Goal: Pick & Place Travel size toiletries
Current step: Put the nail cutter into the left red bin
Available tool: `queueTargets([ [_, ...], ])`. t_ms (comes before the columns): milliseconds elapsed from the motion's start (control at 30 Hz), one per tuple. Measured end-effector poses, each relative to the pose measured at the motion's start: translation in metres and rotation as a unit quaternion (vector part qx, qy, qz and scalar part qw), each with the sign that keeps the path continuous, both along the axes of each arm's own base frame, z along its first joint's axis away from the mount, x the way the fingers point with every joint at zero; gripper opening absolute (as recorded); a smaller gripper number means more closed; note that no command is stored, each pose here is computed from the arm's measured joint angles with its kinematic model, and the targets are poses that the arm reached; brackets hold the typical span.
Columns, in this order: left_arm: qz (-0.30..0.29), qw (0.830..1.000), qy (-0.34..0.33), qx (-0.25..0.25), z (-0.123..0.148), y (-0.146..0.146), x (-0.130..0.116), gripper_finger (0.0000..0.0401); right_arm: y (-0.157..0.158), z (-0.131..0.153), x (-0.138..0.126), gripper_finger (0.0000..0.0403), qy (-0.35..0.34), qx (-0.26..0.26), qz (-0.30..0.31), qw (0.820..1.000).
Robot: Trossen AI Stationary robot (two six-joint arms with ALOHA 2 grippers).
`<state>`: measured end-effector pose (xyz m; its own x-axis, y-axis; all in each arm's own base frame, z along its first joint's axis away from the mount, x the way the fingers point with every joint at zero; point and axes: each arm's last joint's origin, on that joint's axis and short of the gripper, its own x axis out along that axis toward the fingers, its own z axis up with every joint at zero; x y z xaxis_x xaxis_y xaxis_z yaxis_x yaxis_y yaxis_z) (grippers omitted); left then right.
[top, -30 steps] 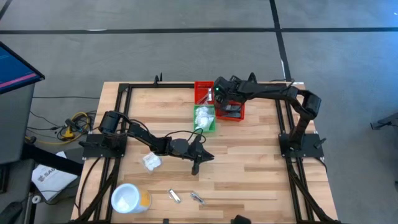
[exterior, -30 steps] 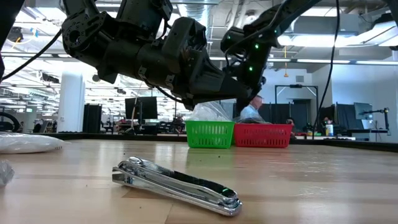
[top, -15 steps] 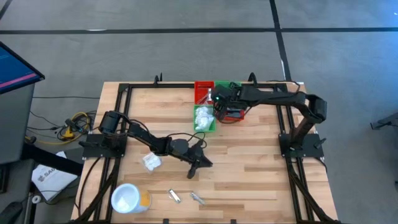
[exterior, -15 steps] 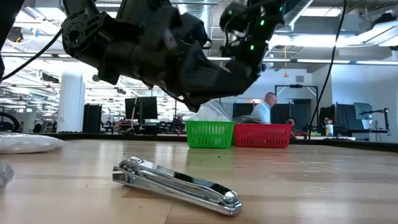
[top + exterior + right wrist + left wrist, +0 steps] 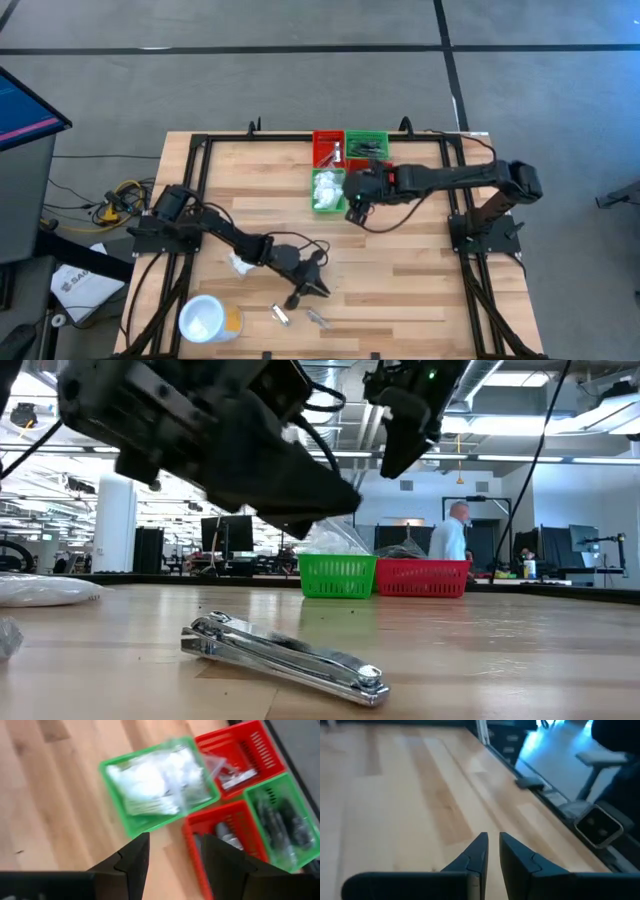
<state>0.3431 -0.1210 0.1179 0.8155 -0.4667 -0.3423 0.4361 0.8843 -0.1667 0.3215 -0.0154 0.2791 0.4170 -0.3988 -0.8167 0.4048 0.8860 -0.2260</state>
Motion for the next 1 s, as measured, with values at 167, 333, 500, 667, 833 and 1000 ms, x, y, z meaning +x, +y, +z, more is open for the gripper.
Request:
queueTargets([
  [167, -0.010, 1.000, 0.008, 0.014, 0.001, -0.021, -0.010, 0.0040, 0.028, -0.003, -0.002, 0.0171, 0.003, 0.016, 0.007, 1.000],
  [333, -0.016, 0.999, 0.027, 0.036, -0.004, -0.040, -0.021, 0.0040, 0.054, -0.003, -0.004, 0.0169, -0.009, 0.026, 0.019, 0.999],
  [500, -0.009, 0.996, 0.026, 0.083, -0.007, -0.054, -0.030, 0.0041, 0.077, -0.003, -0.007, 0.0164, -0.022, 0.042, 0.024, 0.999],
  [667, 0.002, 0.994, 0.035, 0.102, -0.010, -0.061, -0.036, 0.0070, 0.099, -0.004, -0.012, 0.0164, -0.036, 0.066, 0.017, 0.997],
  [833, -0.009, 0.994, 0.035, 0.103, -0.010, -0.070, -0.041, 0.0112, 0.121, -0.004, -0.018, 0.0161, -0.048, 0.070, 0.030, 0.996],
  [1000, -0.005, 0.994, 0.038, 0.107, -0.011, -0.071, -0.042, 0.0142, 0.136, -0.003, -0.024, 0.0155, -0.065, 0.057, 0.030, 0.996],
])
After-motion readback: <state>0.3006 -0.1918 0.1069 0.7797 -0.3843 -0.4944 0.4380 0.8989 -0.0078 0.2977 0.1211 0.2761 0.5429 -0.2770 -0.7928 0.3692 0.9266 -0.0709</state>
